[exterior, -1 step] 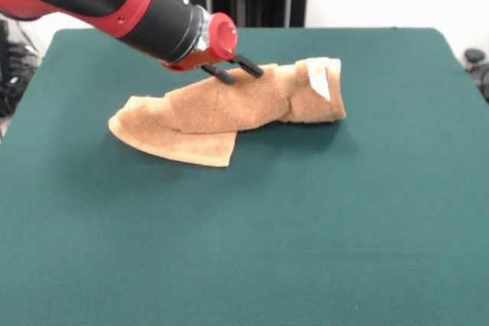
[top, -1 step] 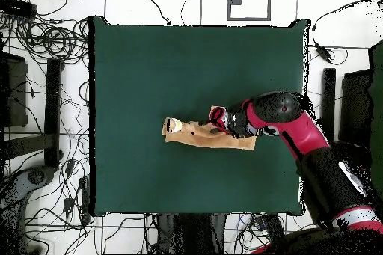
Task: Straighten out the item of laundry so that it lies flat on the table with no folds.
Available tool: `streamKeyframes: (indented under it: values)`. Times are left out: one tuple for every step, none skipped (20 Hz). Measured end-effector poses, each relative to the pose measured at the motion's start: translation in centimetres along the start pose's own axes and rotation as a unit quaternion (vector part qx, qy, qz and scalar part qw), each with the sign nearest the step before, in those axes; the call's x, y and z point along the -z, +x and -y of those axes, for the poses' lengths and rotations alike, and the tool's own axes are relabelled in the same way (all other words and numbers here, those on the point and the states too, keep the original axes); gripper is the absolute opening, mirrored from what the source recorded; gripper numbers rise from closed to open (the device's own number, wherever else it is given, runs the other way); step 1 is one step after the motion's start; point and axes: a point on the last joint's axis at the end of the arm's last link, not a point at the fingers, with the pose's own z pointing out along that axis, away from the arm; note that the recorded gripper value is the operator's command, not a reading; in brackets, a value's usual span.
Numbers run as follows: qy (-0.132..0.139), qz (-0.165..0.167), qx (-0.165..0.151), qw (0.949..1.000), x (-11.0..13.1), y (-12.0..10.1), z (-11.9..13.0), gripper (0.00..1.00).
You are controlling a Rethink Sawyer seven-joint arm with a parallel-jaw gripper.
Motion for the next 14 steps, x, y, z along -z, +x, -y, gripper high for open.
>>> streamKeyframes:
  values:
    - [0.001, -0.002, -0.001, 1.0, 0.1, 0.1, 0.0, 1.0]
    - [0.003, -0.009, -0.004, 0.9999, 0.4, 0.6, -0.2, 1.0]
    - [0.005, -0.019, -0.008, 0.9998, 0.6, 1.2, -0.4, 1.0]
    - [0.006, -0.028, -0.012, 0.9995, 0.9, 1.7, -0.5, 1.0]
    - [0.006, -0.036, -0.015, 0.9992, 1.2, 2.1, -0.7, 1.0]
    - [0.006, -0.045, -0.018, 0.9988, 1.5, 2.5, -0.9, 1.0]
    - [0.006, -0.051, -0.021, 0.9985, 1.8, 2.7, -1.1, 1.0]
    - [0.005, -0.057, -0.024, 0.9981, 2.0, 3.0, -1.2, 1.0]
    - [0.005, -0.058, -0.024, 0.998, 2.1, 3.0, -1.2, 1.0]
    - [0.003, -0.069, -0.031, 0.9971, 2.4, 3.4, -1.4, 1.0]
    - [0.002, -0.078, -0.038, 0.9962, 2.8, 3.8, -1.6, 1.0]
    - [0.002, -0.083, -0.045, 0.9955, 3.1, 4.0, -1.7, 1.0]
    - [0.002, -0.085, -0.048, 0.9952, 3.2, 4.1, -1.7, 1.0]
    - [0.003, -0.087, -0.05, 0.995, 3.3, 4.2, -1.7, 1.0]
